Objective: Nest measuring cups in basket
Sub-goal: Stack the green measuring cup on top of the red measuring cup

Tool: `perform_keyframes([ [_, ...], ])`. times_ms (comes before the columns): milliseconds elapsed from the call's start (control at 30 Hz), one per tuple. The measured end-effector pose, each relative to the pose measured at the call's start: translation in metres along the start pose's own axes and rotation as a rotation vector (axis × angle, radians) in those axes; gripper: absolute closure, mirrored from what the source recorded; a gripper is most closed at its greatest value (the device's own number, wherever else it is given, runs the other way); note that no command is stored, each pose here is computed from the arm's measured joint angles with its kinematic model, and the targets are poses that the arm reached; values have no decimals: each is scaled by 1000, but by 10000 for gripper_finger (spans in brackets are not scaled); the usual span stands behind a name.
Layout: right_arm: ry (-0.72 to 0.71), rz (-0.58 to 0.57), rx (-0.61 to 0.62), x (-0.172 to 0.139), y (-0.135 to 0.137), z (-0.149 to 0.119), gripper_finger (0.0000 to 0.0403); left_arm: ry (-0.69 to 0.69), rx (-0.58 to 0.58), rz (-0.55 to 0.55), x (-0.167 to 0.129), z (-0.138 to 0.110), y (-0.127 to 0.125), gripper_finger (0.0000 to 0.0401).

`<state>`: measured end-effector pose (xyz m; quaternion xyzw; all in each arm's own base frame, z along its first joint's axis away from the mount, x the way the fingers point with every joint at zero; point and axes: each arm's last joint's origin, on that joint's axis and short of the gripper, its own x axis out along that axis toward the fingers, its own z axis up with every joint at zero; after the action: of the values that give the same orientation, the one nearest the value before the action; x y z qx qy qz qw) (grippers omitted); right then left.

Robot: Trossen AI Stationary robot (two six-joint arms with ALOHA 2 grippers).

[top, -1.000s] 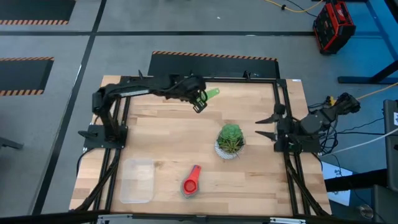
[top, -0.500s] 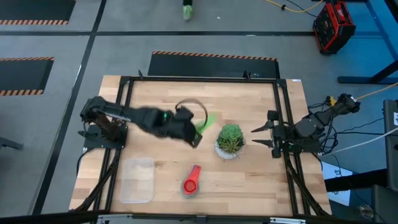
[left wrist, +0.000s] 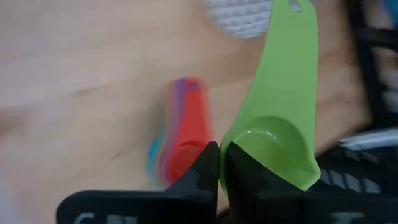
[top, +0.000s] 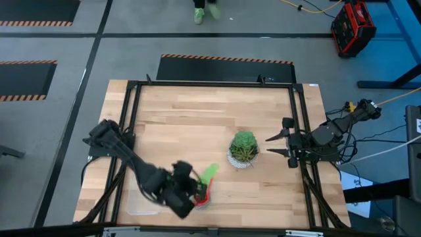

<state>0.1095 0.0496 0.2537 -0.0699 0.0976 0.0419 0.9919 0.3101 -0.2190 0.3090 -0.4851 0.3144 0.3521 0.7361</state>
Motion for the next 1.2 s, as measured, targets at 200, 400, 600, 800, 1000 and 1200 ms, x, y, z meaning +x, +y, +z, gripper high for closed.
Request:
perform_keyframes([
  [200, 8, 0, -4, 1, 1, -1, 230, -2, -128, 63, 29, -44, 9, 395],
  [400, 19, -1, -9, 2, 1, -1, 230, -10, -199, 117, 54, -68, 16, 395],
  [600, 20, -1, -10, 2, 1, -2, 230, -19, -225, 142, 68, -73, 18, 394],
  [800, 19, -1, -10, 2, 1, -2, 230, -11, -234, 155, 73, -72, 17, 394],
  [1000, 19, -1, -10, 2, 1, -2, 230, 1, -244, 175, 77, -69, 16, 394],
  [1200, 19, -1, -10, 2, 1, -2, 230, 18, -247, 195, 87, -72, 16, 390],
])
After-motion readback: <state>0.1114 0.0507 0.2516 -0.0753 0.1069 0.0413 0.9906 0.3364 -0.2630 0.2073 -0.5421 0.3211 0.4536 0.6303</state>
